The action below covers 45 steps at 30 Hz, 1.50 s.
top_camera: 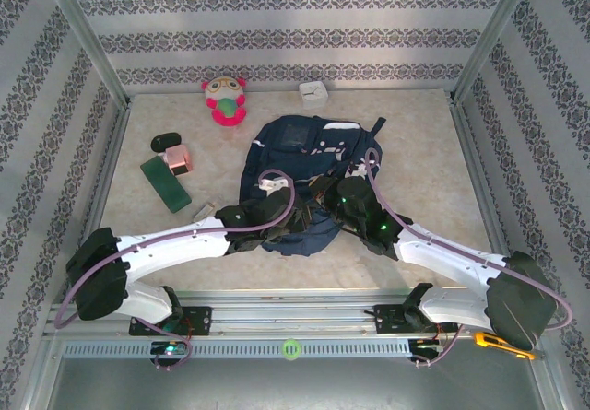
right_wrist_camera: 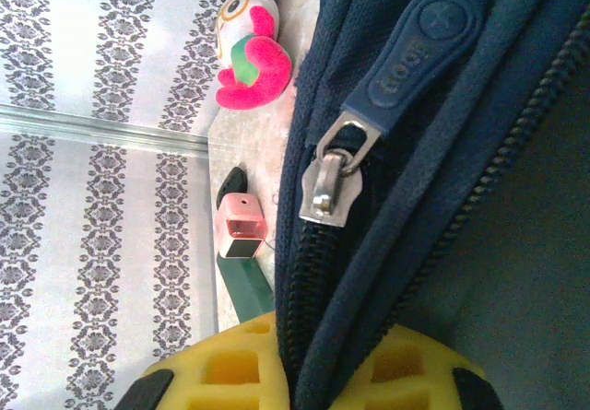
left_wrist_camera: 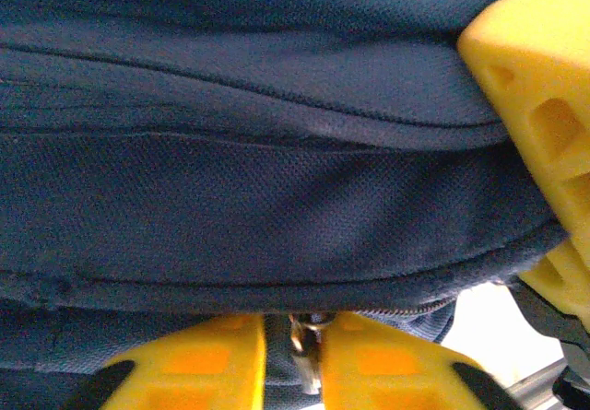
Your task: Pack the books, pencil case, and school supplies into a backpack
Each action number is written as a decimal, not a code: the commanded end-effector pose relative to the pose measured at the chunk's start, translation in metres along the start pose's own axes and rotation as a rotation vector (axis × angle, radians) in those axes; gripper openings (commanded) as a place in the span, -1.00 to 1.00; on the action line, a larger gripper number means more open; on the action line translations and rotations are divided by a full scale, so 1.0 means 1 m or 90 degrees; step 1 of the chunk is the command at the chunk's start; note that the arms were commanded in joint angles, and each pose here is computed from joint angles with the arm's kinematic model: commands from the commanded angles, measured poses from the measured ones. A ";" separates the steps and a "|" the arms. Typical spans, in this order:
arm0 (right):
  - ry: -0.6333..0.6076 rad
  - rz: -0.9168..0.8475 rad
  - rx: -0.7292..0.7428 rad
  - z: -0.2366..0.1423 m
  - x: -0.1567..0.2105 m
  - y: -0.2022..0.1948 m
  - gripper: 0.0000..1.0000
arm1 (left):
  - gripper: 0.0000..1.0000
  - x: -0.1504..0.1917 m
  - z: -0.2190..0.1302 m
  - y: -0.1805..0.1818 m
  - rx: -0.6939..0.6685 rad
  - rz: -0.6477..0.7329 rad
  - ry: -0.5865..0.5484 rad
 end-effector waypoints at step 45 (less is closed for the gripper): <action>0.289 0.029 -0.070 -0.052 -0.114 -0.037 -0.25 | -1.00 -0.051 -0.034 0.074 0.062 0.274 -0.043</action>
Point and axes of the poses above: each hand's point on the last joint's axis, 136 mm out from that joint toward the fingers, its own z axis out along the fingers, its own y axis along the line the jaws close on, x = y × z, the point moved 8 cm from there along -z, back along the fingers, and after that the axes turned 1 degree about -z, right-handed, at the moved point
